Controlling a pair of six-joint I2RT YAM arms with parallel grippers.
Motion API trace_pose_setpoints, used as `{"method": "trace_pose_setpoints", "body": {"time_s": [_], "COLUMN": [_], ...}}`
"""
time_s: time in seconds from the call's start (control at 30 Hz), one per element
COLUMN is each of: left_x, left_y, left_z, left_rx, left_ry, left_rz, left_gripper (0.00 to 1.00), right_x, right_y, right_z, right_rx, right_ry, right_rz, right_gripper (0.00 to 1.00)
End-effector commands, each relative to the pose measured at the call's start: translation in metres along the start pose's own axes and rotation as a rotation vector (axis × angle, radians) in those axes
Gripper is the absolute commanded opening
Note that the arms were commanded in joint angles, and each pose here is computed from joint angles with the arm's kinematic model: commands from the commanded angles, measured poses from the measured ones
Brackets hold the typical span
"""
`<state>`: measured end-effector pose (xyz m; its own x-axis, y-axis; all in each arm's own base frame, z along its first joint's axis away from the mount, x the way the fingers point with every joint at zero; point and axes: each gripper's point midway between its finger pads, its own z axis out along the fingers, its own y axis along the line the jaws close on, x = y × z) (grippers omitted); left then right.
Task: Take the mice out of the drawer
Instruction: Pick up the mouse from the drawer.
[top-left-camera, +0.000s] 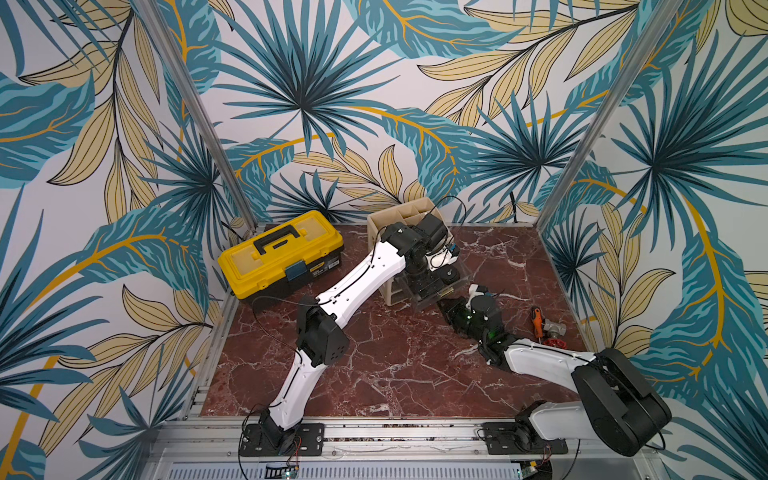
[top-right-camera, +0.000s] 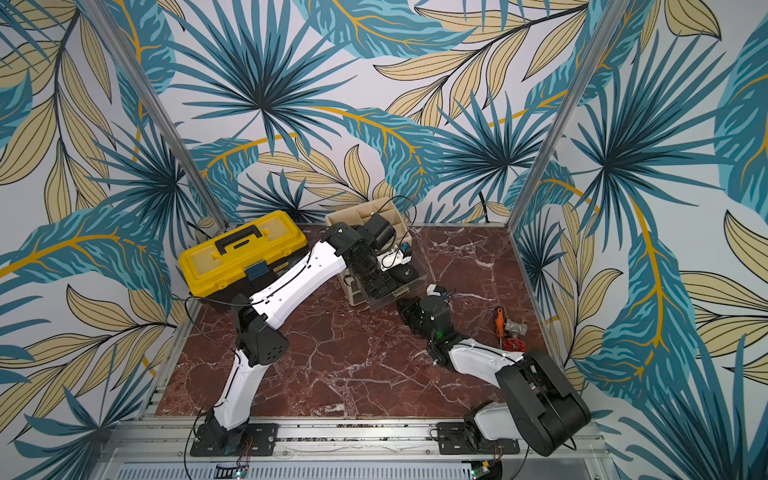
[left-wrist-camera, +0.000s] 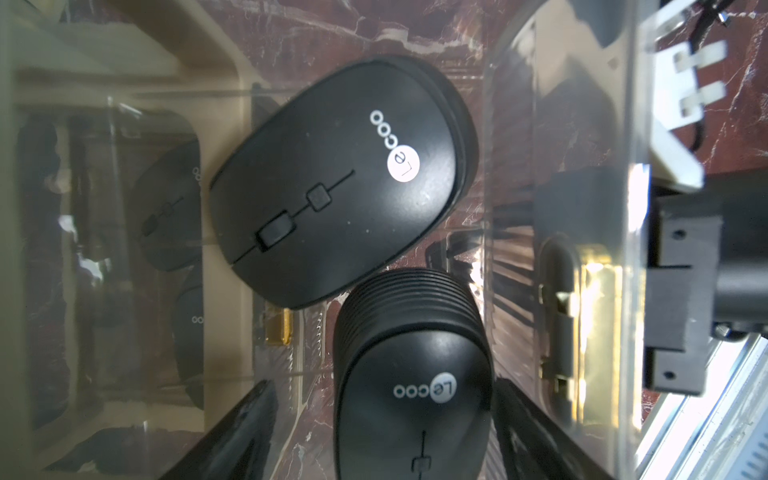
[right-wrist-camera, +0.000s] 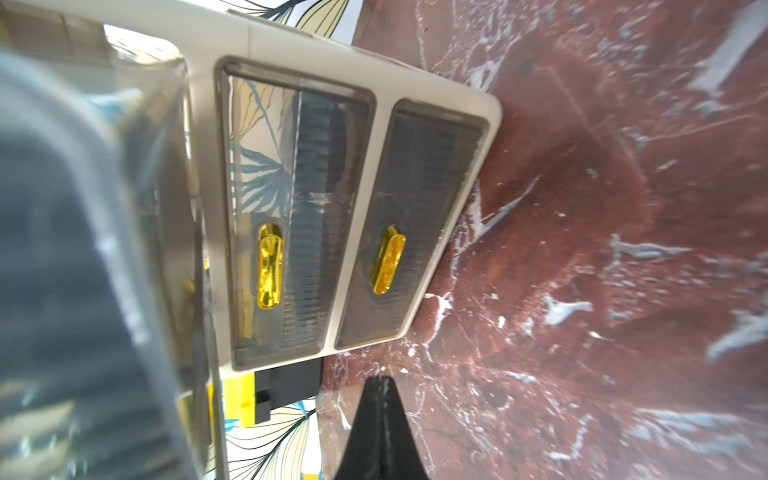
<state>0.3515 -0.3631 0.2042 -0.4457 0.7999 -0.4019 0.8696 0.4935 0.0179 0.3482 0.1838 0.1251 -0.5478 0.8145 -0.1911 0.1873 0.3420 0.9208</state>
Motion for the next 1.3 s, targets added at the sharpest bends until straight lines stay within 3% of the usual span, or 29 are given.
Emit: {"method": "trace_pose_setpoints", "body": {"time_s": [0.0,0.23,0.6,1.27], "left_x": [0.002,0.004,0.001,0.007], "left_y": [0.000,-0.002,-0.007,-0.022], "left_z": [-0.019,-0.011,-0.025,0.022], "left_rx": [0.002,-0.010,-0.016,0.059], "left_ry": [-0.021,0.001,-0.023,0.052], "left_rz": [-0.003,0.006,0.011,0.011], "left_gripper": [0.84,0.84,0.85,0.84], "right_x": [-0.002,-0.003,-0.004,-0.004], "right_y": [0.018,0.035,0.049,0.058], "right_z": [-0.004,-0.008,-0.011,-0.013], "right_rx": [-0.113,-0.194,-0.258,-0.279], "right_ry": [-0.010,-0.013,-0.013,-0.008], "right_rz": [0.026,0.015,0.012,0.003], "right_gripper": [0.00,0.00,0.00,0.00]}}
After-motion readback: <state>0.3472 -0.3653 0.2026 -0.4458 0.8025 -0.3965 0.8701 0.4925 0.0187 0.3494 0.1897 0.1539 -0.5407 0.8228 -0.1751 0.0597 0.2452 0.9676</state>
